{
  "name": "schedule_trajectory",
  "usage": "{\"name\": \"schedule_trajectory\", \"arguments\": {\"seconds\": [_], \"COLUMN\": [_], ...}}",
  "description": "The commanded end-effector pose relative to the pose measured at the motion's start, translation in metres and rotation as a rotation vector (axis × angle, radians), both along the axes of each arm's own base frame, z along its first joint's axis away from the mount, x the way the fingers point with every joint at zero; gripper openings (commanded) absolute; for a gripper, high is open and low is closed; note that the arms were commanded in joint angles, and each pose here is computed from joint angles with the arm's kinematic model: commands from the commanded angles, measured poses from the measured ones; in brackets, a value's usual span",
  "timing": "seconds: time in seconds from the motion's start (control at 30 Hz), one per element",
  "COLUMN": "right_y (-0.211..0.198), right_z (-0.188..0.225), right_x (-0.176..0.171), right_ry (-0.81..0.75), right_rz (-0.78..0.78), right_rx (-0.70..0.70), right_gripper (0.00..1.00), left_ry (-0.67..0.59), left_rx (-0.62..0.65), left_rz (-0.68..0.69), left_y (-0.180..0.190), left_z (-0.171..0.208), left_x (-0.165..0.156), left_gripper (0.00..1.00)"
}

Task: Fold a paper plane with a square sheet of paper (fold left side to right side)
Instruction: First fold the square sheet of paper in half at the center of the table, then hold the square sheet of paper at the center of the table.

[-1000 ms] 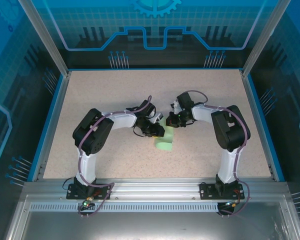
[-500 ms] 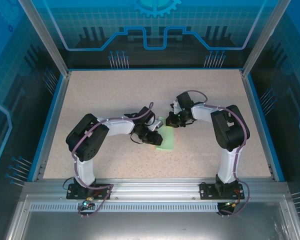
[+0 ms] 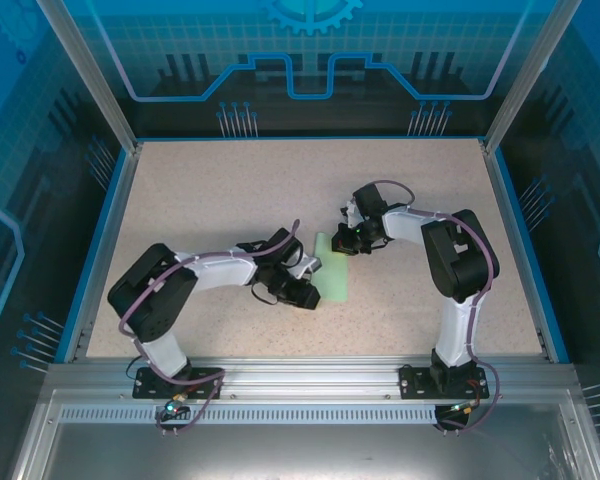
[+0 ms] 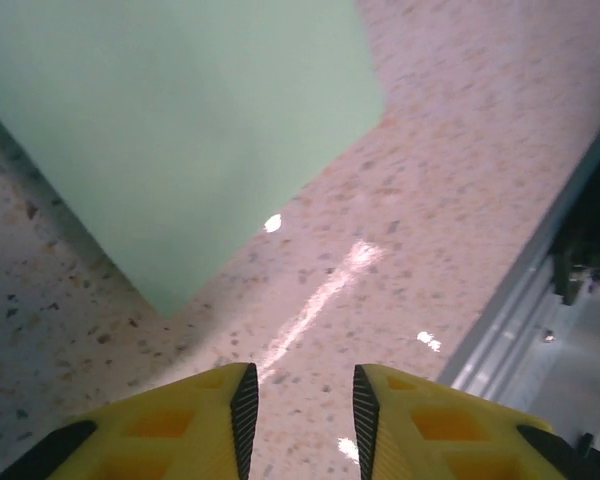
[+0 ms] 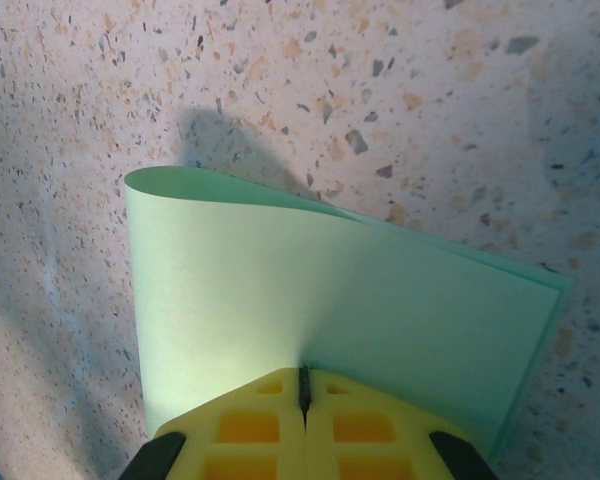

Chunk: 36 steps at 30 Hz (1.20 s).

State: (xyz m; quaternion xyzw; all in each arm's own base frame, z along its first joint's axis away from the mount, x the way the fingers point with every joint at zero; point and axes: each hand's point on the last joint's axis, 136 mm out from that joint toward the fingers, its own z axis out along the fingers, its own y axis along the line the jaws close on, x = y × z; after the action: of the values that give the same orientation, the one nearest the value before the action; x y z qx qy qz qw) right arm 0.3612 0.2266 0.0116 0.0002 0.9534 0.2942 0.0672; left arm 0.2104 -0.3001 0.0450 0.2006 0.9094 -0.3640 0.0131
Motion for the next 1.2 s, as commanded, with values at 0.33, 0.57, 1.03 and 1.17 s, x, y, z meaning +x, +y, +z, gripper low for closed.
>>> {"name": "schedule_trajectory", "arguments": {"seconds": [0.33, 0.57, 1.03, 1.17], "right_y": [-0.001, 0.004, -0.021, -0.029], "right_z": [0.008, 0.002, 0.061, 0.057], "right_x": [0.002, 0.001, -0.003, -0.028], "right_ry": [-0.045, -0.032, -0.190, -0.158], "right_rz": [0.025, 0.033, 0.007, 0.016], "right_rx": [-0.035, -0.014, -0.017, -0.002], "right_gripper": [0.00, 0.00, 0.28, 0.33], "left_ry": [-0.082, -0.055, -0.015, -0.015], "left_rx": [-0.101, -0.091, -0.031, -0.036], "left_rz": [0.172, 0.170, 0.198, 0.206], "left_y": [-0.007, -0.023, -0.020, -0.021], "left_z": [0.031, 0.011, -0.017, -0.016], "left_x": [0.114, 0.140, 0.145, 0.147], "left_gripper": [0.35, 0.35, 0.35, 0.35]}}
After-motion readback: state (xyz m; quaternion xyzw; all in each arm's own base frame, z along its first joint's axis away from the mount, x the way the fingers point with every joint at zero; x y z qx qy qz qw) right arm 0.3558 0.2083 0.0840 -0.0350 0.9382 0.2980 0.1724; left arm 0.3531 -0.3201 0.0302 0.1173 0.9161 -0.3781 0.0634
